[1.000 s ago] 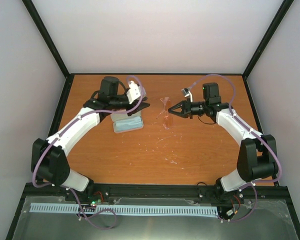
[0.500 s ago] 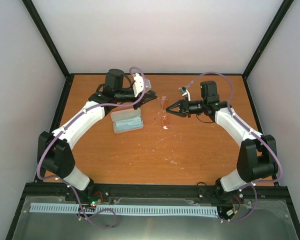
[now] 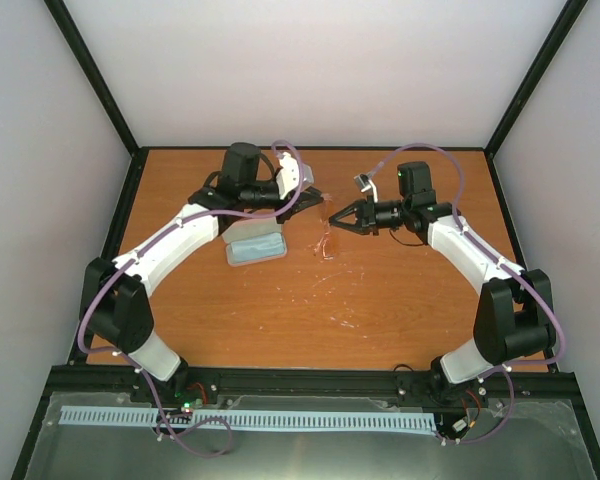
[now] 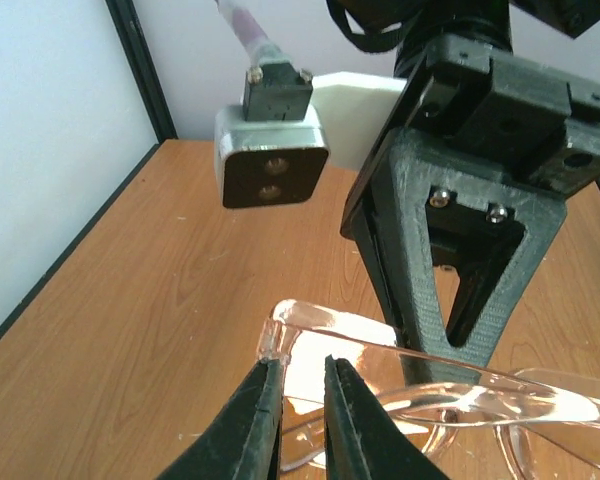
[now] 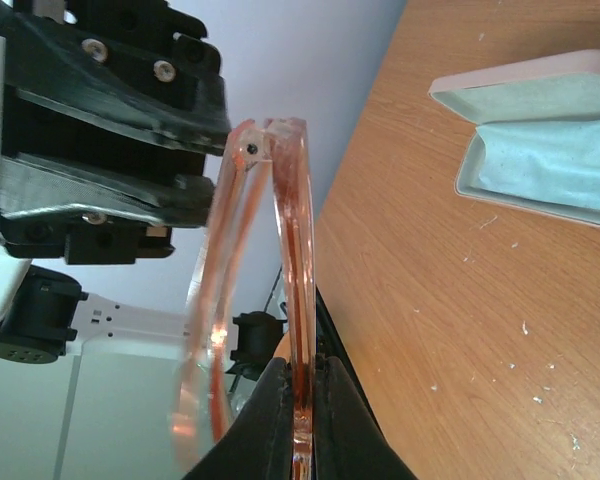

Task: Organize the sunglasses
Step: Fold the sunglasses.

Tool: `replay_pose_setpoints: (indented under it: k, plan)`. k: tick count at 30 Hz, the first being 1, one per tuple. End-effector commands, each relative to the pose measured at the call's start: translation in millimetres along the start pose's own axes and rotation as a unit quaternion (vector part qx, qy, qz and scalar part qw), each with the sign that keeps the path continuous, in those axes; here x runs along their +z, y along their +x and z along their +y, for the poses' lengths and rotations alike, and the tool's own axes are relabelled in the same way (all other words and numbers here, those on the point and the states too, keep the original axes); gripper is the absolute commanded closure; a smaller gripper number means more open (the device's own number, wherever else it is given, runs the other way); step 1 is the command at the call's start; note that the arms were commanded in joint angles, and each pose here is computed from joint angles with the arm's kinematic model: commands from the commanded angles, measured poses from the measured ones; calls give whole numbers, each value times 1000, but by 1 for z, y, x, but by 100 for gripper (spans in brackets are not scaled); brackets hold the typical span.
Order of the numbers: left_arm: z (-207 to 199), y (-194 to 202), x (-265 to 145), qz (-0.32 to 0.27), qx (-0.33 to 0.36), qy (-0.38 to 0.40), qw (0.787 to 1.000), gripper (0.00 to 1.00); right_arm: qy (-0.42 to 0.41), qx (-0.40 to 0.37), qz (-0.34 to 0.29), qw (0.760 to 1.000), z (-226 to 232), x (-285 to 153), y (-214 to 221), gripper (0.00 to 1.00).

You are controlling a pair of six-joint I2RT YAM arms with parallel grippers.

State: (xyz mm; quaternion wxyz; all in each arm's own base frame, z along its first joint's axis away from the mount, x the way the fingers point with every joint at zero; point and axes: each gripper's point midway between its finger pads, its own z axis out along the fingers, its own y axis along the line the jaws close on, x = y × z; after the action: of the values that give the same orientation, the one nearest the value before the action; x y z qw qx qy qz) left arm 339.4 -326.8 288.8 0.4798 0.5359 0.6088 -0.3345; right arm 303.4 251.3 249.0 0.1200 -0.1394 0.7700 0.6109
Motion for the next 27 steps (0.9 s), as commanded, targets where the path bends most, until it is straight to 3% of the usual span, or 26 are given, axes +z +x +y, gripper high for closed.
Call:
replay_pose_setpoints:
  k: [1,8,13,21,27]
  plan:
    - [1,6,3,2,17,-10,1000,84,-22,-39,-4,999,28,-2,-7,97]
    - [5,20,8,8,16,-20,1000,84,-34,-47,-4,998,39,-5,-9,97]
    - [5,-3,-5,-11,31,-33,999,82,22,-26,-19,999,12,-3,-14,97]
    - [-29,-30,-23,-44,32,12,998,84,52,-12,-39,998,-5,-1,-25,97]
    - [-56,-12,-15,-25,14,48,998,84,47,-18,-45,998,3,-3,-29,97]
